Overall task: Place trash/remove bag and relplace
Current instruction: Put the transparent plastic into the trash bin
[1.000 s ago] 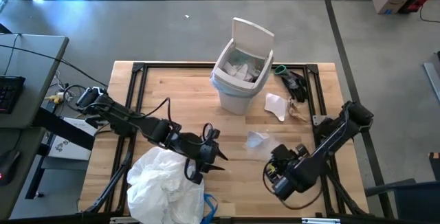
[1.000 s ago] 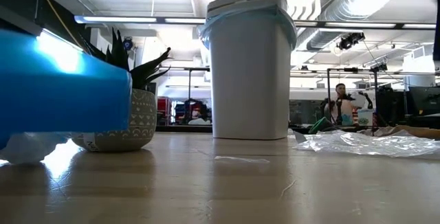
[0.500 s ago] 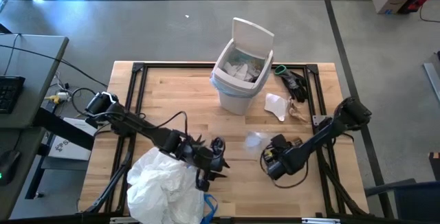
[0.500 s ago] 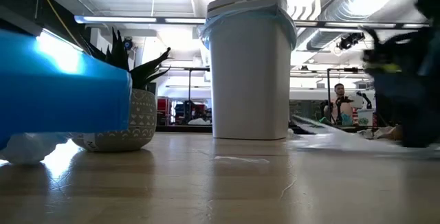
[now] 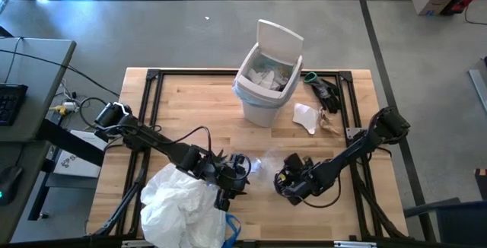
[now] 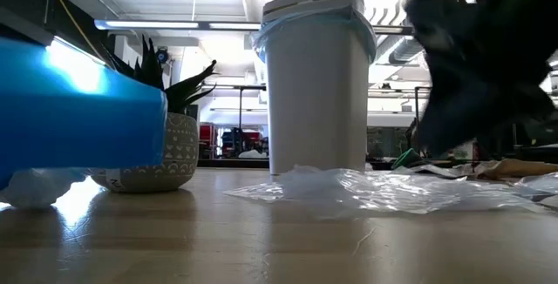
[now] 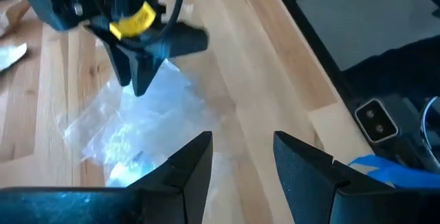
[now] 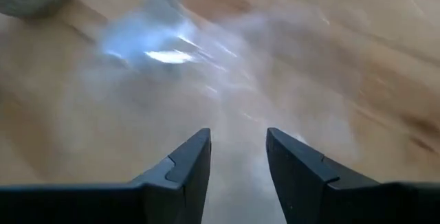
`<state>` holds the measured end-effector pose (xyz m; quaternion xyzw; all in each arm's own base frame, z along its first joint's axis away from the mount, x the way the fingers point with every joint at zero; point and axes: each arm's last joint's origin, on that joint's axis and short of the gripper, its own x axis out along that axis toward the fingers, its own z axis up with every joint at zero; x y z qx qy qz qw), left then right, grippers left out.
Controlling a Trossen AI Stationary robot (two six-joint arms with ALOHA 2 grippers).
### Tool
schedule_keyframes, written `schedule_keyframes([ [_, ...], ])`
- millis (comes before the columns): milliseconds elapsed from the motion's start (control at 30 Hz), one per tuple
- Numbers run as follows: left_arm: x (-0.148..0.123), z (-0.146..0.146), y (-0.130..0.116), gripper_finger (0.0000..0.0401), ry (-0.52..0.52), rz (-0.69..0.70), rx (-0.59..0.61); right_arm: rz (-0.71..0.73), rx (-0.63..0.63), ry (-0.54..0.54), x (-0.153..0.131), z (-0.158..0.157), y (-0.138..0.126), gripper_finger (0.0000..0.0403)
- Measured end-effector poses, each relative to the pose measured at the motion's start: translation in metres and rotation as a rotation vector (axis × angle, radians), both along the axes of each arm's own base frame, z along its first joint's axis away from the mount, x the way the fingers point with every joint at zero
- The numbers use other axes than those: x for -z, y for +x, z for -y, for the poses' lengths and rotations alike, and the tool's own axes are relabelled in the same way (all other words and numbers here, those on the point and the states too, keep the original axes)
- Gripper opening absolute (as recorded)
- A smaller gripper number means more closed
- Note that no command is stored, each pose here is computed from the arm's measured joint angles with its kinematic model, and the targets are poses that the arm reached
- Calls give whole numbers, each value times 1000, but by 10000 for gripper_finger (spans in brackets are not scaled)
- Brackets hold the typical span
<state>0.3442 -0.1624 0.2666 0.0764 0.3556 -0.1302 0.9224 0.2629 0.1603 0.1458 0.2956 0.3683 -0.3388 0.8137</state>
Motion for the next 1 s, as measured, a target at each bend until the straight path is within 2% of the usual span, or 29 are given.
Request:
schedule_keyframes([
  [167, 8, 1, 3, 140, 16, -18, 5, 28, -69, -71, -29, -8, 16, 130],
  [467, 61, 2, 24, 140, 44, -154, 25, -19, -50, -128, -87, -15, 24, 130],
  [567, 75, 0, 31, 140, 46, -169, 15, -80, -32, -92, -104, -15, 21, 130],
  [733, 90, -4, 44, 140, 11, -155, 17, -162, -87, -12, -121, -26, 12, 130],
  [1000, 123, -13, 58, 140, 29, -181, 6, -152, -164, 110, -131, -61, -8, 130],
])
